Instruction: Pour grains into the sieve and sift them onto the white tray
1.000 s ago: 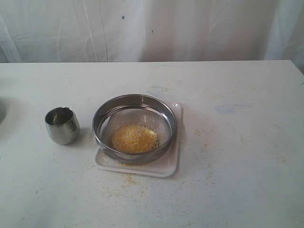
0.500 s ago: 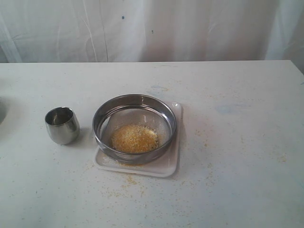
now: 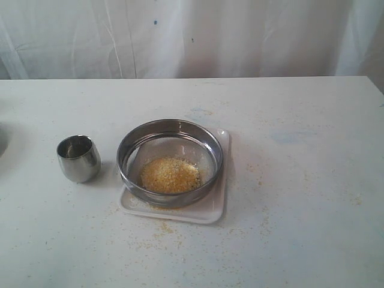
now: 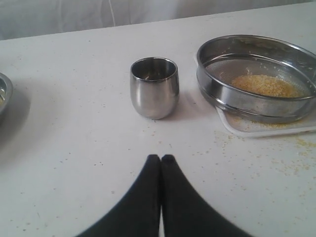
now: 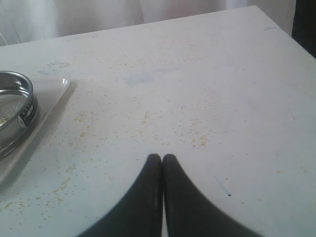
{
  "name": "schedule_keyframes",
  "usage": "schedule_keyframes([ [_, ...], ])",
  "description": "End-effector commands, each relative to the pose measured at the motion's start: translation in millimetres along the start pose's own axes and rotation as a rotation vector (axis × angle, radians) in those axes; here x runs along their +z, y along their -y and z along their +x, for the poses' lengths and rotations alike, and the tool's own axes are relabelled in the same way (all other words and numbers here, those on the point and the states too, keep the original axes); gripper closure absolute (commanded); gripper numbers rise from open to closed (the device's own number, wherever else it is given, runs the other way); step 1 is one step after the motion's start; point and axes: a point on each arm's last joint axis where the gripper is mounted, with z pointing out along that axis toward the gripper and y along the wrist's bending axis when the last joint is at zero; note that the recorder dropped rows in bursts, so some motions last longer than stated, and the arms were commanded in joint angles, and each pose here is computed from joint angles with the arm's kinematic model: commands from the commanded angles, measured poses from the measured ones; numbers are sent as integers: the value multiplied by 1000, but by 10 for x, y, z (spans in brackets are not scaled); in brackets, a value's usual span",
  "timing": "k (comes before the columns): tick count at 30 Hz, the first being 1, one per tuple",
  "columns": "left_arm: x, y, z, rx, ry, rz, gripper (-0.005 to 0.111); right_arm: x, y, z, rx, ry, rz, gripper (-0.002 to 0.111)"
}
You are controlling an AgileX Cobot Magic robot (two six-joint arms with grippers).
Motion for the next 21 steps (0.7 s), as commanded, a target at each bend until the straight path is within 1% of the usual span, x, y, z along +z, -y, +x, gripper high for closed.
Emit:
schedule_keyframes([
  [1, -3, 23, -5, 44, 17, 27, 107, 7, 3, 14, 3, -6, 2, 108],
  [21, -3, 25, -5, 45, 17, 28, 107, 7, 3, 14, 3, -6, 2, 108],
])
